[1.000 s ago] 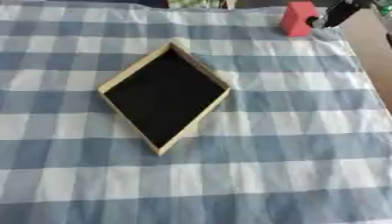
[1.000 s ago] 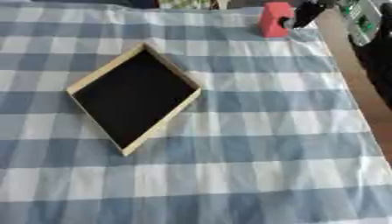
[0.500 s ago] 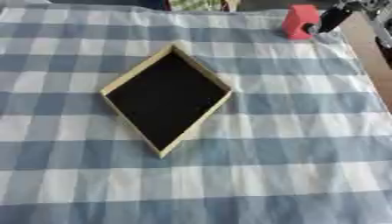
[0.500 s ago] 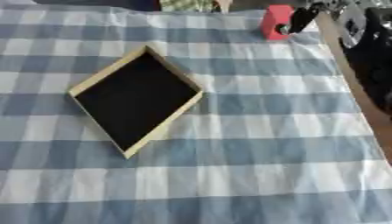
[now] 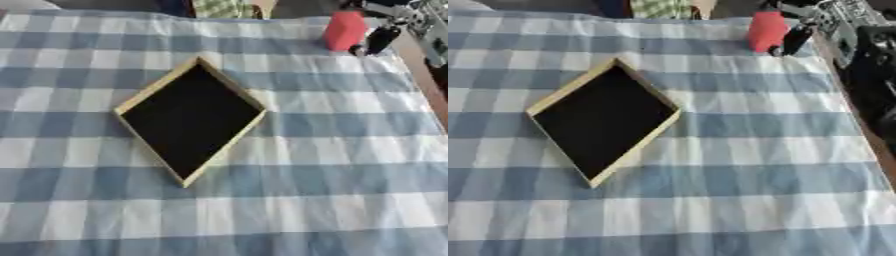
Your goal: Pick up objects on the table and place them in the box.
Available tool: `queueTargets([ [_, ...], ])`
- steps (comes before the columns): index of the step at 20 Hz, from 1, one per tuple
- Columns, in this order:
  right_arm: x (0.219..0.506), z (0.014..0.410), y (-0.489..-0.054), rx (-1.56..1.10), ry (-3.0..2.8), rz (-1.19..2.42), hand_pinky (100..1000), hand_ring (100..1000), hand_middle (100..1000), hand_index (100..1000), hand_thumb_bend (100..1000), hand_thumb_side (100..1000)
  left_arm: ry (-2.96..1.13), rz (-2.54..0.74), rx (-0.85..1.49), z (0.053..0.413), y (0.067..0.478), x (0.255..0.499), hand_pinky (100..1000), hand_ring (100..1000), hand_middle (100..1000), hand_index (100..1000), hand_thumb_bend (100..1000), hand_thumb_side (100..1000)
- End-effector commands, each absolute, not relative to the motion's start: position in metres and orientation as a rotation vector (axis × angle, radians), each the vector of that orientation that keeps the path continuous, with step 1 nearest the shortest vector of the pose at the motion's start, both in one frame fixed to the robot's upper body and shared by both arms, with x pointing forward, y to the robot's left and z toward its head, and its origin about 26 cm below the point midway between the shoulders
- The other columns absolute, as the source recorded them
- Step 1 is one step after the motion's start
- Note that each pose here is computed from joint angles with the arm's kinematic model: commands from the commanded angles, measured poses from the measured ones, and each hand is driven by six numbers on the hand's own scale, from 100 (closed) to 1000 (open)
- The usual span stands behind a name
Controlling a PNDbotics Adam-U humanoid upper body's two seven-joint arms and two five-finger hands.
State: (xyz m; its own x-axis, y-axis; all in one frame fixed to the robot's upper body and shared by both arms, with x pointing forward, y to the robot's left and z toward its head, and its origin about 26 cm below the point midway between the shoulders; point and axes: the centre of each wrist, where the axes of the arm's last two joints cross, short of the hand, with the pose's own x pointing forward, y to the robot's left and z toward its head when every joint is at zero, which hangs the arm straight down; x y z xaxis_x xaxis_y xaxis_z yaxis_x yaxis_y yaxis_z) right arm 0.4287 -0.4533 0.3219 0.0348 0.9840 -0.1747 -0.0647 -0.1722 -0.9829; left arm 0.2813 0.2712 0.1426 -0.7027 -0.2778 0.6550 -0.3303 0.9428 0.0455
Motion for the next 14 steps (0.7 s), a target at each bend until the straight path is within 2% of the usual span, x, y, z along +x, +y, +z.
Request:
queueTargets([
  [1,0.424,0.338,-0.461,-1.365,-1.047,1.301,981,966,976,995,335,100,-2.410,0.082,0.425,0.148,0.271,0.280,711,597,580,649,100,753],
  [14,0.428,0.348,-0.452,-1.429,-1.134,1.217,968,951,963,996,327,100,-2.408,0.076,0.421,0.148,0.269,0.281,711,598,580,648,100,753],
])
